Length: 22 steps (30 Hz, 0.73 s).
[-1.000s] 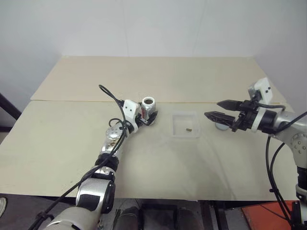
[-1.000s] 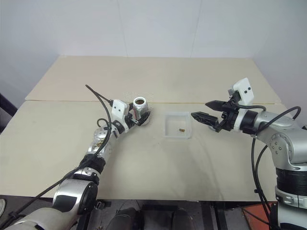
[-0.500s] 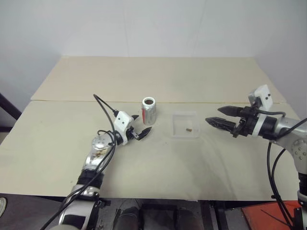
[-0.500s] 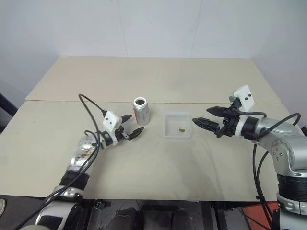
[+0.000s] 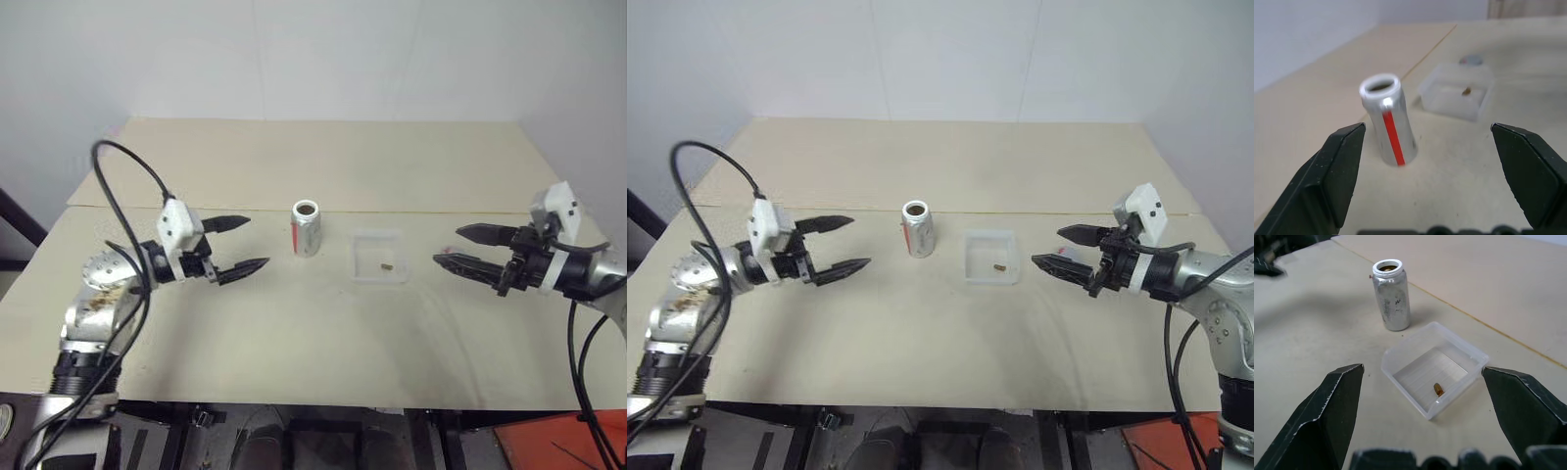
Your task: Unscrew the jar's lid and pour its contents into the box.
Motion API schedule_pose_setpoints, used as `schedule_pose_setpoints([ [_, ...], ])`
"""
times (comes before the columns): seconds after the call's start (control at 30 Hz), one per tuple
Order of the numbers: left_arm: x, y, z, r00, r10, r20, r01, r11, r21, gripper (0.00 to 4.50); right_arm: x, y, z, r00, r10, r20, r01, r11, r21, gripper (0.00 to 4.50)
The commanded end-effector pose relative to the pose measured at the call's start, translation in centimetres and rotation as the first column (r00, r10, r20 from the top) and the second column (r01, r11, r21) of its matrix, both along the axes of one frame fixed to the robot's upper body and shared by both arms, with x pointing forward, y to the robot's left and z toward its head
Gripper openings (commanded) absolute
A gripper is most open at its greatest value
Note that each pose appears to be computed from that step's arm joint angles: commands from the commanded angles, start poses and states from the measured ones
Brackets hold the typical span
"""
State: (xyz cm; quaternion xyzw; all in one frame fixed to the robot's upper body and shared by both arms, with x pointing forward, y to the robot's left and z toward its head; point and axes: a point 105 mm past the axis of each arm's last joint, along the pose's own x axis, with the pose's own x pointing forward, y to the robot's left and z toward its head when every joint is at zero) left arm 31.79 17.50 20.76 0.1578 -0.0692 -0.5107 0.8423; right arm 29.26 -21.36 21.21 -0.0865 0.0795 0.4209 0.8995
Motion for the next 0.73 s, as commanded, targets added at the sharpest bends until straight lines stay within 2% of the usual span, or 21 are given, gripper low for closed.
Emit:
schedule_pose_setpoints([
  [0.03, -1.1, 0.0, 2.1, 0.996, -0.085, 0.036, 0.085, 0.996, 0.007, 4.46, -0.2, -0.5, 1.4, 0.998, 0.016, 0.063, -0.014, 1.000, -0.028, 4.50],
  [0.27, -1.5, 0.2, 1.7, 0.992, -0.124, -0.011, 0.125, 0.989, 0.081, 4.46, -0.3, -1.2, 1.1, 0.998, 0.017, 0.063, -0.013, 0.997, -0.077, 4.50],
  [0.37, -1.2, 0.4, 1.4, 0.995, -0.091, -0.027, 0.094, 0.990, 0.101, 4.46, -0.4, -1.5, 1.1, 0.998, 0.013, 0.063, -0.008, 0.997, -0.082, 4.50],
  [0.73, -1.0, 0.1, 1.3, 0.996, -0.084, -0.016, 0.085, 0.993, 0.086, 4.46, -1.1, -2.1, 1.1, 0.998, 0.004, 0.069, 0.003, 0.995, -0.099, 4.50],
])
